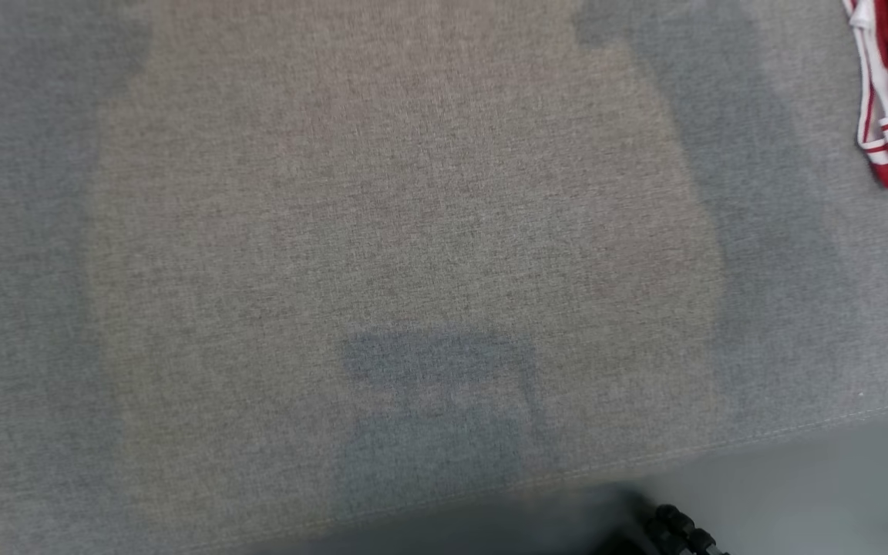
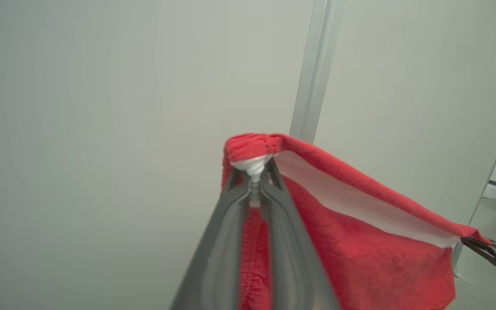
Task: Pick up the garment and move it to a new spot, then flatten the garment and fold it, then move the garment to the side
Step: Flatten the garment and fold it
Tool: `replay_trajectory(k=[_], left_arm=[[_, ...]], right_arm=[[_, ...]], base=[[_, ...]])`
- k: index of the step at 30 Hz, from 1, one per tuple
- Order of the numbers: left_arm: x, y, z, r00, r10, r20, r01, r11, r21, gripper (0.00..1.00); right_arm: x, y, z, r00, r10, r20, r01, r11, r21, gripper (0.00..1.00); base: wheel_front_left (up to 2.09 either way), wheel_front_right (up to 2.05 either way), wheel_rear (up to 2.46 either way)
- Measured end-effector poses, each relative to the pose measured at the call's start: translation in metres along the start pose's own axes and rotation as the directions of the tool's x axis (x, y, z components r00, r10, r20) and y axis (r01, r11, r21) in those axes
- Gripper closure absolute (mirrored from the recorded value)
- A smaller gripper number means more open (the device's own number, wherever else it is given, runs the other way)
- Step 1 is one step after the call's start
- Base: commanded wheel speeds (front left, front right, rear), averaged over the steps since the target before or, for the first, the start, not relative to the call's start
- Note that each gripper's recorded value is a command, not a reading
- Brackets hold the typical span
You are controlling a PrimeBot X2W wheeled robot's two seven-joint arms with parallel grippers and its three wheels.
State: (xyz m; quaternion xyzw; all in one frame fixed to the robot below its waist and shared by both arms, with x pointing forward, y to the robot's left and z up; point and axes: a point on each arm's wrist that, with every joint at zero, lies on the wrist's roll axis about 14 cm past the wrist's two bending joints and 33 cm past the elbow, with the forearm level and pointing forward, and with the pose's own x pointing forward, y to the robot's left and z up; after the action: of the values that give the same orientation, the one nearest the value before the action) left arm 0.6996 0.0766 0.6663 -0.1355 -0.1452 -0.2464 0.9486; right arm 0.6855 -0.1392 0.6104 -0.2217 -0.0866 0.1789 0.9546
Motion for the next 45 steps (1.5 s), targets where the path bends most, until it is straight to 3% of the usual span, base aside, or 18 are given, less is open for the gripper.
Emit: replay_trajectory(k=[5, 7, 13, 16, 18, 27, 28, 34, 45], left_arm=[[0.012, 0.013, -0.012, 0.999, 0.022, 0.041, -0.020, 0.999, -0.028, 1.00], [0.019, 0.022, 0.000, 0.991, 0.043, 0.129, -0.036, 0.998, -0.056, 1.00], [0.017, 0.038, -0.011, 0.983, 0.086, 0.164, -0.073, 0.994, -0.084, 1.00], [0.007, 0.046, -0.044, 0.990, 0.107, 0.092, -0.098, 0.990, -0.105, 1.00], [-0.013, 0.049, -0.090, 0.993, 0.113, -0.038, -0.117, 0.987, -0.106, 1.00], [-0.095, 0.021, -0.166, 0.958, 0.062, -0.280, -0.114, 0.978, -0.176, 1.00], [-0.104, 0.017, -0.169, 0.955, 0.064, -0.291, -0.129, 0.970, -0.208, 1.00], [-0.167, -0.003, -0.189, 0.905, 0.059, -0.421, -0.140, 0.976, -0.166, 1.00], [-0.255, -0.046, -0.186, 0.833, 0.100, -0.544, -0.121, 0.993, -0.003, 1.00]], right_arm=[[0.017, -0.016, -0.007, 0.999, -0.044, 0.029, 0.045, 0.998, -0.034, 1.00], [0.027, -0.034, 0.006, 0.991, -0.091, 0.098, 0.097, 0.993, -0.063, 1.00], [0.032, -0.049, 0.018, 0.975, -0.141, 0.174, 0.165, 0.978, -0.127, 1.00], [0.032, -0.026, -0.014, 0.989, -0.102, 0.110, 0.117, 0.983, -0.140, 1.00], [0.025, 0.005, -0.053, 0.999, -0.033, 0.013, 0.034, 0.987, -0.160, 1.00], [-0.015, 0.047, -0.102, 0.983, 0.098, -0.153, -0.119, 0.984, -0.135, 1.00], [-0.022, 0.049, -0.105, 0.980, 0.105, -0.171, -0.128, 0.984, -0.125, 1.00], [-0.064, 0.060, -0.112, 0.951, 0.156, -0.268, -0.180, 0.982, -0.064, 1.00], [-0.151, 0.069, -0.101, 0.880, 0.225, -0.417, -0.248, 0.969, -0.001, 1.00]], base=[[0.00, 0.00, 0.00], [0.00, 0.00, 0.00], [0.00, 0.00, 0.00], [0.00, 0.00, 0.00], [0.00, 0.00, 0.00], [0.00, 0.00, 0.00], [0.00, 0.00, 0.00], [0.00, 0.00, 0.00], [0.00, 0.00, 0.00]])
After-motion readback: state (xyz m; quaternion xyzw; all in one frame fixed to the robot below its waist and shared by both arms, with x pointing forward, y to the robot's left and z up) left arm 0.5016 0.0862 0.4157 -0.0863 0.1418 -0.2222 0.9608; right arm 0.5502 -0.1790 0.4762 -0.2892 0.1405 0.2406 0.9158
